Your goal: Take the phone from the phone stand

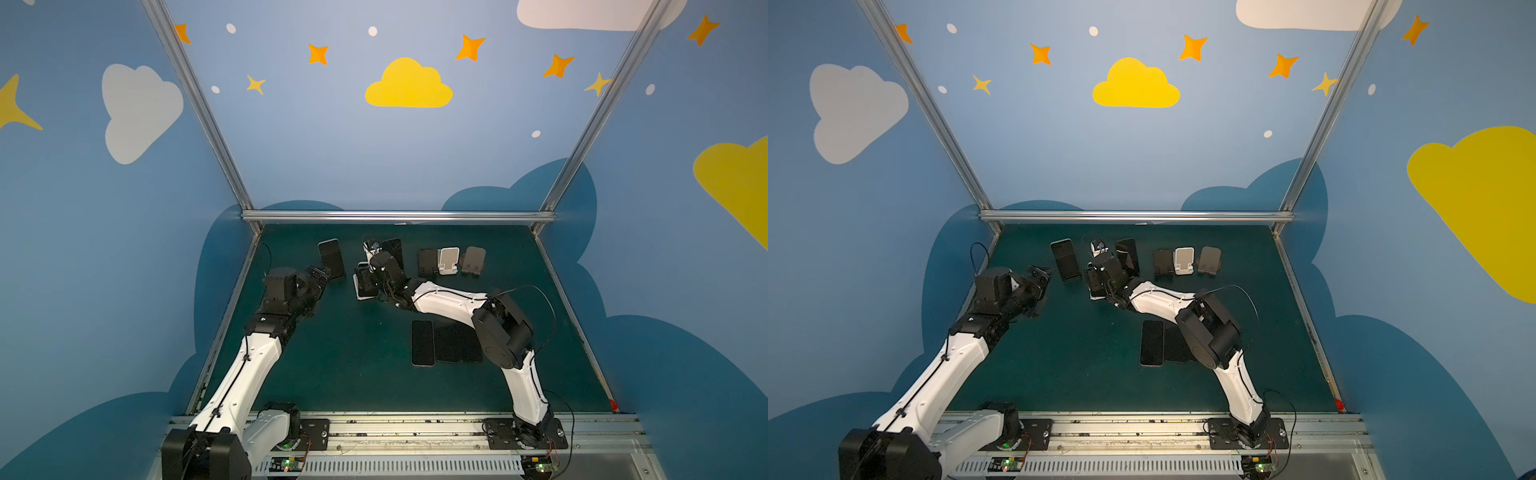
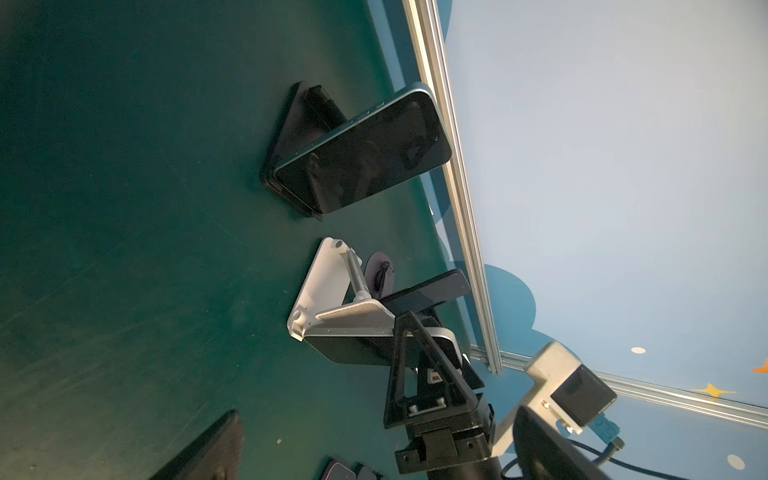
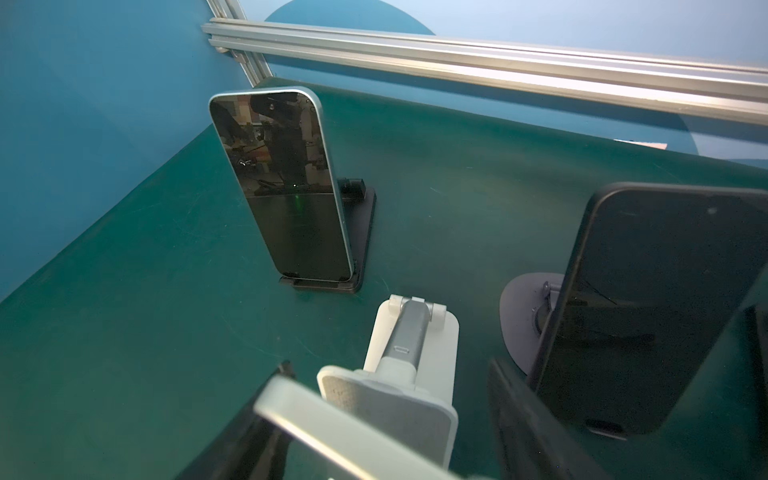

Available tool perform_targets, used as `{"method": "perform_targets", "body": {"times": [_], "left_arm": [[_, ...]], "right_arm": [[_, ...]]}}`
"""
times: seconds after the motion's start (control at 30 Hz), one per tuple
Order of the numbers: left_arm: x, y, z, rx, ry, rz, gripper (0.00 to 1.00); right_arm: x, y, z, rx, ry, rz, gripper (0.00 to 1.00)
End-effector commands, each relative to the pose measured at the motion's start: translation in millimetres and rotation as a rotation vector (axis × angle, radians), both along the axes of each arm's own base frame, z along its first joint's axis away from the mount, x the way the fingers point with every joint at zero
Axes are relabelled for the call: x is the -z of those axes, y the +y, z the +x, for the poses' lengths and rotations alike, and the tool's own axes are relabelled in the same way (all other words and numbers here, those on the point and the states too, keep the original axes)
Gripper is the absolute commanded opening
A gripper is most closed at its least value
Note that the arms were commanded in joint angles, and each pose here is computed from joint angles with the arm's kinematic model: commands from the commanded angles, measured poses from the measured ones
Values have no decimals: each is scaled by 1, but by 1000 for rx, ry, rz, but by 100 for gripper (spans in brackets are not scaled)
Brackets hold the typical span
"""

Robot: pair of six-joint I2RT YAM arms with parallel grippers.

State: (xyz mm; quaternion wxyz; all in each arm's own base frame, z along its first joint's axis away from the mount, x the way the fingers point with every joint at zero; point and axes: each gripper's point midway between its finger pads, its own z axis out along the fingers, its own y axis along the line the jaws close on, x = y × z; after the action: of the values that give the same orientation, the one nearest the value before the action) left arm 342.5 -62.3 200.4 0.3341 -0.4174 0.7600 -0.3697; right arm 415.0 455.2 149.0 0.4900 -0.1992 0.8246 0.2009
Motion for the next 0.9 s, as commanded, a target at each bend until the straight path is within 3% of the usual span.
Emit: {"method": "perform_targets", "body": {"times": [0.0, 0.47, 0.87], "left_arm": [[-4, 2, 1, -3, -24, 5, 100], [0, 0, 2, 4, -15, 2, 100], [-1, 1, 2, 3, -20, 2, 100]], "right_arm": [[-39, -2, -2, -8, -49, 53, 69], [-50, -7, -7, -13, -61, 54, 68], [-26, 8, 11, -17, 15, 85, 66]]}}
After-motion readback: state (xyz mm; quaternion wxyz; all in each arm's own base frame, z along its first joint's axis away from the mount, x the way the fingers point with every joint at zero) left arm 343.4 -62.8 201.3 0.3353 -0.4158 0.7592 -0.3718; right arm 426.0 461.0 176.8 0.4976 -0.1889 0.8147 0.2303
